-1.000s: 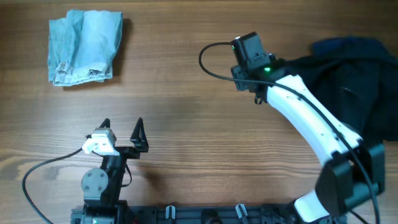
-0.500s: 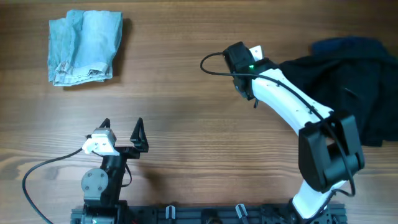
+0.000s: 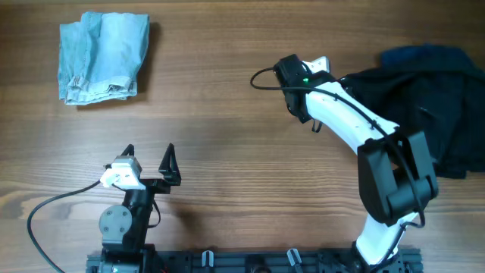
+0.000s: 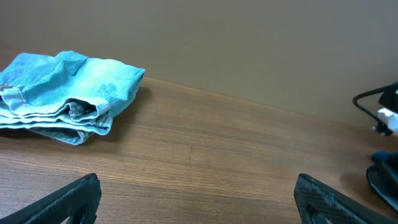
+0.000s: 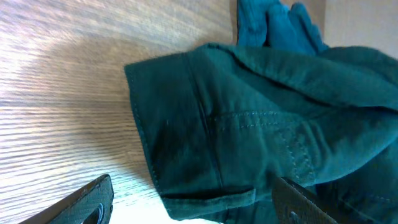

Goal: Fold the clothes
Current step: 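Lift the black trousers with the right gripper and drag them toward table center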

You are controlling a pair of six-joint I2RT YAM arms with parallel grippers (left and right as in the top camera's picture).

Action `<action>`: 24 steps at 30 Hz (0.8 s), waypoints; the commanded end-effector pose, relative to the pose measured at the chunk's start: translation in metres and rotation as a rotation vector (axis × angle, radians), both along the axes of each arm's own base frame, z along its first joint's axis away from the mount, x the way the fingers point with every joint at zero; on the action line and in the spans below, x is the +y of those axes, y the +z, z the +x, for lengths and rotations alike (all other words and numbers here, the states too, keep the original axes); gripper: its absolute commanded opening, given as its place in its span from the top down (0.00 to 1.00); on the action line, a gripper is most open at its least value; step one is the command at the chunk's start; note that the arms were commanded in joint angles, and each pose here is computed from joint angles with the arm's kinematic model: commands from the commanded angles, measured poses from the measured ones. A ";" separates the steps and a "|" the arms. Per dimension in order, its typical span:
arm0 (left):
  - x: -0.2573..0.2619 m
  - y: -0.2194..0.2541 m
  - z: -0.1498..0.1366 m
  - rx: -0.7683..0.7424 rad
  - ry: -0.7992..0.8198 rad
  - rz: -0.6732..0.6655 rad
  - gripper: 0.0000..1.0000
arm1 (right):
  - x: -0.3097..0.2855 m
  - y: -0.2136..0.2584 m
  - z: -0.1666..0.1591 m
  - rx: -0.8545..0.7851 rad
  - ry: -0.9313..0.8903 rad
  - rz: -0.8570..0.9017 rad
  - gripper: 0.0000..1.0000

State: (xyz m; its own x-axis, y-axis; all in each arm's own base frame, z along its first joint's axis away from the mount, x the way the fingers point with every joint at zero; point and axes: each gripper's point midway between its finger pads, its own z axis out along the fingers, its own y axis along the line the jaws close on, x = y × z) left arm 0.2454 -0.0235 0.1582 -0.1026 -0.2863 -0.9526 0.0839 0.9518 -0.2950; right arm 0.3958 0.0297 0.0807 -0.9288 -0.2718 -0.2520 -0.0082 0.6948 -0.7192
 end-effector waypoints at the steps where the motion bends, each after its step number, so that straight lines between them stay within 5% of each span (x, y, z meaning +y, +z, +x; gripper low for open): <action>1: -0.001 -0.003 0.000 0.006 -0.002 0.020 0.00 | -0.015 -0.010 -0.004 0.039 -0.020 -0.072 0.18; 6: -0.001 -0.003 0.000 0.006 -0.002 0.020 0.00 | -0.033 -0.012 -0.002 0.041 -0.060 -0.089 0.23; 14: -0.001 -0.003 0.000 0.006 -0.002 0.020 0.00 | -0.058 -0.012 0.005 0.015 -0.120 -0.070 0.94; 19: -0.001 -0.003 0.000 0.006 -0.002 0.020 0.00 | -0.043 -0.005 0.019 -0.066 -0.103 -0.036 0.96; 24: -0.001 -0.003 0.000 0.006 -0.002 0.020 0.00 | 0.031 0.023 0.044 -0.154 0.024 0.234 0.96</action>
